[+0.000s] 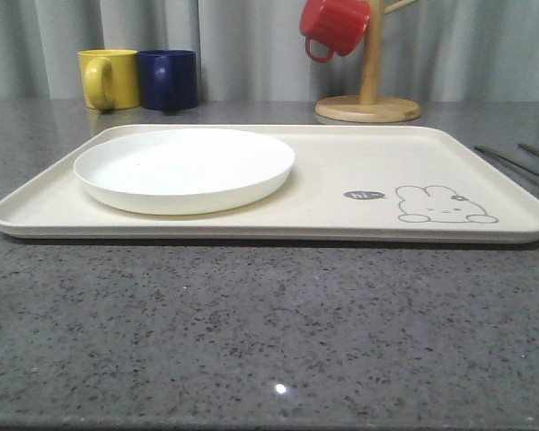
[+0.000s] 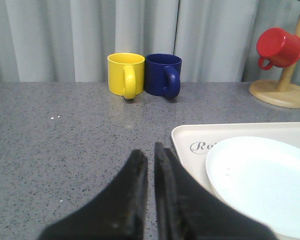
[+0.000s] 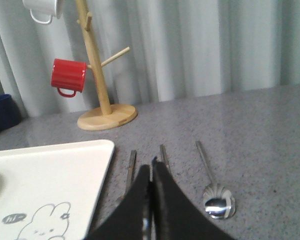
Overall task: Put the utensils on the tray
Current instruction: 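Open the left gripper and withdraw it from the plate, then lower the right gripper onto the fork and grasp it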
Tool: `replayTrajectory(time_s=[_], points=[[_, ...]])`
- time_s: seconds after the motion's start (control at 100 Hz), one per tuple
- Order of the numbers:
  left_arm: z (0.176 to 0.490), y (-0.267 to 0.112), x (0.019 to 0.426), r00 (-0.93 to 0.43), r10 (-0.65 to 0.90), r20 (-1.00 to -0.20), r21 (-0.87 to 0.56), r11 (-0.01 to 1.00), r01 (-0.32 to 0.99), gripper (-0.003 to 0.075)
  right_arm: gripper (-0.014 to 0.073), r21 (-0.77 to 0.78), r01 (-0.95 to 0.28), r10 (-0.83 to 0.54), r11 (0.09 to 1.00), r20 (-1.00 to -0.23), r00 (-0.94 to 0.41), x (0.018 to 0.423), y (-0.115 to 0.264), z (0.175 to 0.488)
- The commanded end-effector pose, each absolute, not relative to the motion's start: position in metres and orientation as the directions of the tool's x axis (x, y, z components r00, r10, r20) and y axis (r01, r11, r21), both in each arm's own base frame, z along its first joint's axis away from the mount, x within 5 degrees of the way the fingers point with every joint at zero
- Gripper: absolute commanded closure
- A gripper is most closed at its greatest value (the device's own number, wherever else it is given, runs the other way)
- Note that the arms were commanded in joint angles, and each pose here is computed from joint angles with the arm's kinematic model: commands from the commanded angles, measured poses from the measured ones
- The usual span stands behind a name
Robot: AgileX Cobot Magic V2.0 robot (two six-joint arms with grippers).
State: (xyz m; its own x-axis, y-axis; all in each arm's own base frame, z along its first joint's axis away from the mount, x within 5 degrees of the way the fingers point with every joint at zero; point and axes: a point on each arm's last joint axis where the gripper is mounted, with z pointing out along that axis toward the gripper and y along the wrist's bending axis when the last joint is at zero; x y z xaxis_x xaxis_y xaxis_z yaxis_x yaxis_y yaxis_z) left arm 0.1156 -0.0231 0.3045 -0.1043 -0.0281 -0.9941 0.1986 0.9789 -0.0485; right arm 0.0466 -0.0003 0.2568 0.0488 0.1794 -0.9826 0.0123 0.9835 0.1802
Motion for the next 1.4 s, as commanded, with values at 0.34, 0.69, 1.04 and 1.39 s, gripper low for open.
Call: replayTrajectory(time_s=[0.34, 0.69, 1.04, 1.39], points=[[0.322, -0.020, 0.116, 0.001, -0.056, -0.998, -0.055, 0.984, 0.171, 0.0738, 0.0664, 0.196, 0.058, 0.199, 0.979, -0.843, -0.500, 0.102, 0.003, 0.380], [0.322, -0.020, 0.116, 0.001, -0.056, -0.998, -0.055, 0.984, 0.171, 0.0738, 0.0361, 0.191, 0.089, 0.204, 0.978, -0.751, -0.629, 0.164, 0.001, 0.374], [0.322, -0.020, 0.116, 0.001, -0.056, -0.998, -0.055, 0.984, 0.171, 0.0738, 0.0212, 0.166, 0.022, 0.125, 0.986, -0.639, -0.759, 0.208, 0.004, 0.357], [0.322, -0.020, 0.116, 0.001, -0.056, -0.998, -0.055, 0.984, 0.171, 0.0738, 0.0212, 0.139, -0.030, 0.048, 0.990, -0.523, -0.851, 0.294, 0.017, 0.344]])
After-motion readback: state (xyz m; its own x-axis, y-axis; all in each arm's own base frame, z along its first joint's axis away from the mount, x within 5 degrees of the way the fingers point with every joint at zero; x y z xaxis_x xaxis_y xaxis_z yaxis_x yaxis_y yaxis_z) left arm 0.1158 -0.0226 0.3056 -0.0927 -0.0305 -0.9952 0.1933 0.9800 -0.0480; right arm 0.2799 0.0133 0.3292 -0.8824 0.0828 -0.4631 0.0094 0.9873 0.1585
